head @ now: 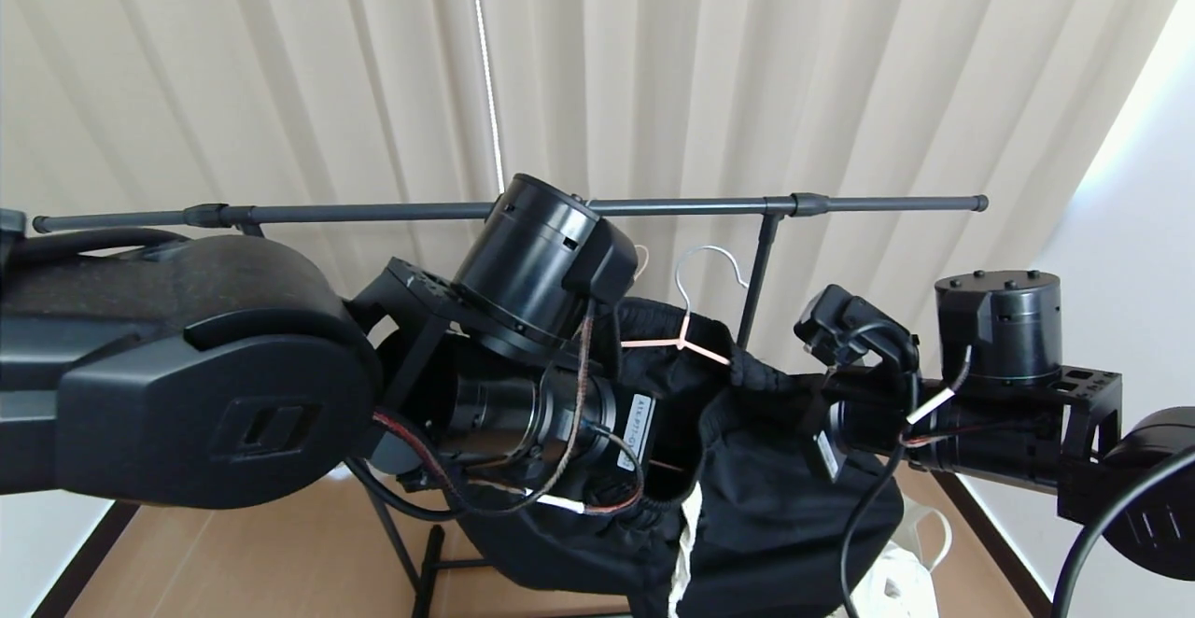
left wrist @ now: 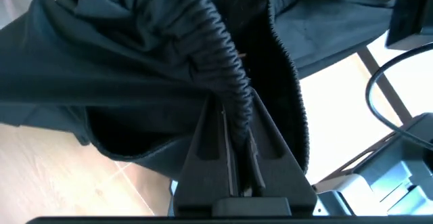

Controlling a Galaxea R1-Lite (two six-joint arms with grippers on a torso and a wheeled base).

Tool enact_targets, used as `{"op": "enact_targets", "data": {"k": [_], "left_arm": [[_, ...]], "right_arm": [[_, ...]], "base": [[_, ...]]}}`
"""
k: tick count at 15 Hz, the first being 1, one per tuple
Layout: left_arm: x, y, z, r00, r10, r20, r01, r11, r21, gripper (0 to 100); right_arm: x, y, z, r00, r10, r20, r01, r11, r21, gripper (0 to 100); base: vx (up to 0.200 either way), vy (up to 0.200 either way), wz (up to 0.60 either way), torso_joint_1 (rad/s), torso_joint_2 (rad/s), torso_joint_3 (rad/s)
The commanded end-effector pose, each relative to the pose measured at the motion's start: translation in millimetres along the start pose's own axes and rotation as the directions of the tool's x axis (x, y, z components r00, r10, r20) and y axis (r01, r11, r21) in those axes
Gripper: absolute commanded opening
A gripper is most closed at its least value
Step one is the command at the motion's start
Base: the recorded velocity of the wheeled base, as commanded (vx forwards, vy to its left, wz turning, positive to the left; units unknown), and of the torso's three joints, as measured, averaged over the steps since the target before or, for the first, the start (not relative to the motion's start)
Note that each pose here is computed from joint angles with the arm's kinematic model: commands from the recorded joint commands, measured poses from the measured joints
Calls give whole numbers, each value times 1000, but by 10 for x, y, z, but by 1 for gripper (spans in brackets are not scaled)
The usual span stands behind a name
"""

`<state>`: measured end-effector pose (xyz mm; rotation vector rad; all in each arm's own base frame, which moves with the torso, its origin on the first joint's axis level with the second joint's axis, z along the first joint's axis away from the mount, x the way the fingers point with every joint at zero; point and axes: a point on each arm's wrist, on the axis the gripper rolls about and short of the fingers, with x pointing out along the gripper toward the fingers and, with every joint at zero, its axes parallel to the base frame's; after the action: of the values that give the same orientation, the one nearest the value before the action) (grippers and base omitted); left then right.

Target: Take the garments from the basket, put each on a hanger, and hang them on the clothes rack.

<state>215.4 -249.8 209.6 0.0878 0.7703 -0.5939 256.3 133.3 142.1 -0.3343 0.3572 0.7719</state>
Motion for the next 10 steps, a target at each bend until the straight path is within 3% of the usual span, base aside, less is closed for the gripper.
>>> {"op": "enact_targets", "data": {"k": [1,4,10], "left_arm": [[29,7,-54,1000,10,-21,-9,1000,5,0],[102,57,-224,996,39,-83,-37,999,28,0],[295,79,-253,990,115,-78,-112,993,49,0]], "right_arm": [[-31,15,6,1000,8,9,-8,1000,-2,0],[-137,40,58,995,40,88,-39,999,-19,0],[-200,137,59,984,80,162,-72,996,-54,0]], "base": [[0,0,0,0,0,0],[0,0,0,0,0,0],[0,0,0,0,0,0]]}}
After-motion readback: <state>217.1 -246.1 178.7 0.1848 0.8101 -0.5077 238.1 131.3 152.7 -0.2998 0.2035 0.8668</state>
